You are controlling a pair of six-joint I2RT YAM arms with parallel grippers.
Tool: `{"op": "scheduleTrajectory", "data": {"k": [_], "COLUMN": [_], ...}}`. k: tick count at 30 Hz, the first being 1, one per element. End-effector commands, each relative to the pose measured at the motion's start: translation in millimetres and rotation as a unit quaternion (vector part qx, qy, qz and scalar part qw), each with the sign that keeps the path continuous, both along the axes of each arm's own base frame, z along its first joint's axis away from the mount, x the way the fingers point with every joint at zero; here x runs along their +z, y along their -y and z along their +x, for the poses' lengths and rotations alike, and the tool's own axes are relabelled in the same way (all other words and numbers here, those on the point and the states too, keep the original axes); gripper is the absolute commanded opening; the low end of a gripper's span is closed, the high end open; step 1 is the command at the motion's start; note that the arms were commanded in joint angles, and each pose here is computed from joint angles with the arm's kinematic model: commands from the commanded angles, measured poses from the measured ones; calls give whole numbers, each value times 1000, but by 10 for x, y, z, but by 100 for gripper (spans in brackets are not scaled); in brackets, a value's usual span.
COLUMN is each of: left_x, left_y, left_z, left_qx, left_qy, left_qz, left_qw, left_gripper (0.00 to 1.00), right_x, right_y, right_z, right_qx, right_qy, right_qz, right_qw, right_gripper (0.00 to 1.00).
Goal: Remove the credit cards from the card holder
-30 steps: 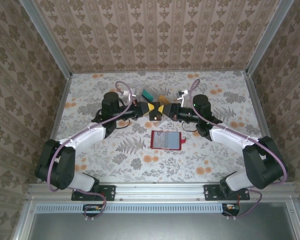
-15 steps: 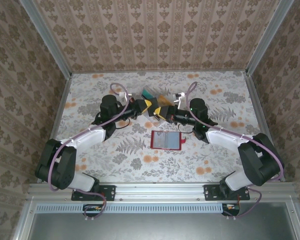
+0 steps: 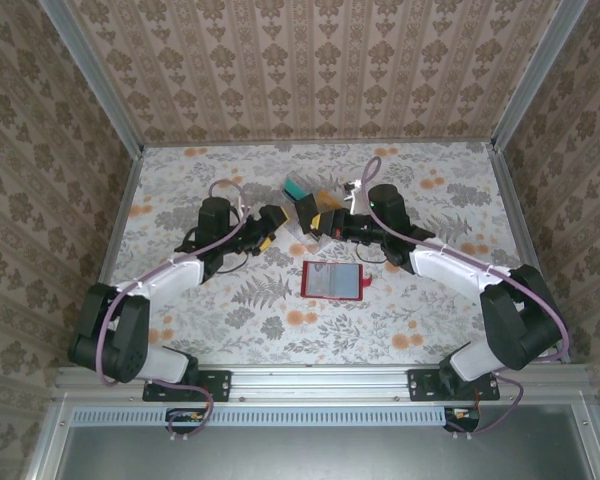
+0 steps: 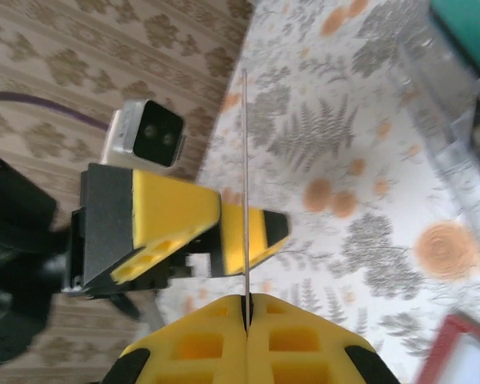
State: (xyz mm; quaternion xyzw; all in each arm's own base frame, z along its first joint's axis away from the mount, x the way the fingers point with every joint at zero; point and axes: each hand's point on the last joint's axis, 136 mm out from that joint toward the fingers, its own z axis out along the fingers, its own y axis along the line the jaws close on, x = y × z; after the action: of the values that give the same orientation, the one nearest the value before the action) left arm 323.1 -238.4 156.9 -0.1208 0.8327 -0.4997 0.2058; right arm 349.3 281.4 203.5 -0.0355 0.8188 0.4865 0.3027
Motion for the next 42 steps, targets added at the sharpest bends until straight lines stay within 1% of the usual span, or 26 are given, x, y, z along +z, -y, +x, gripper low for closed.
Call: {"op": "scheduleTrajectory", "data": {"k": [1,3,6,13,18,22,25,34,42], "left_x": [-226,-282,-331,-424,-476,-477,-465,-469,-488], "left_y": [-295,-411,-524,-638,-681,-700,-701,-685,-673], "left_z": [-101,-126,-155,-195,-238,-260,-258,-271,-269], "left_qx": [20,32,40,49,52,53,53,47,44], "left_qy": [-14,-20,-26,-41,-50,-51,-50,-53,-55], "left_qz": [95,124,149,160,162,162,162,158,158], "left_qw": [995,992,988,985,984,984,984,985,985], "left_gripper": [96,100,100,100,100,100,100,100,100], "right_x": [-266,-294,-315,-530,-674,-782,-846,-966,-998], "right_y": [167,211,234,178,116,155,154,166,168], "right_z": [69,125,227,442,485,528,553,620,690], "right_qx": [14,22,33,69,97,111,121,131,119], "right_qy": [42,67,100,137,142,142,142,133,121], "right_qz": [-143,-192,-249,-354,-384,-415,-426,-441,-439], "right_qw": [989,979,963,922,907,892,885,878,882], "right_gripper": [0,0,0,0,0,0,0,0,1]}}
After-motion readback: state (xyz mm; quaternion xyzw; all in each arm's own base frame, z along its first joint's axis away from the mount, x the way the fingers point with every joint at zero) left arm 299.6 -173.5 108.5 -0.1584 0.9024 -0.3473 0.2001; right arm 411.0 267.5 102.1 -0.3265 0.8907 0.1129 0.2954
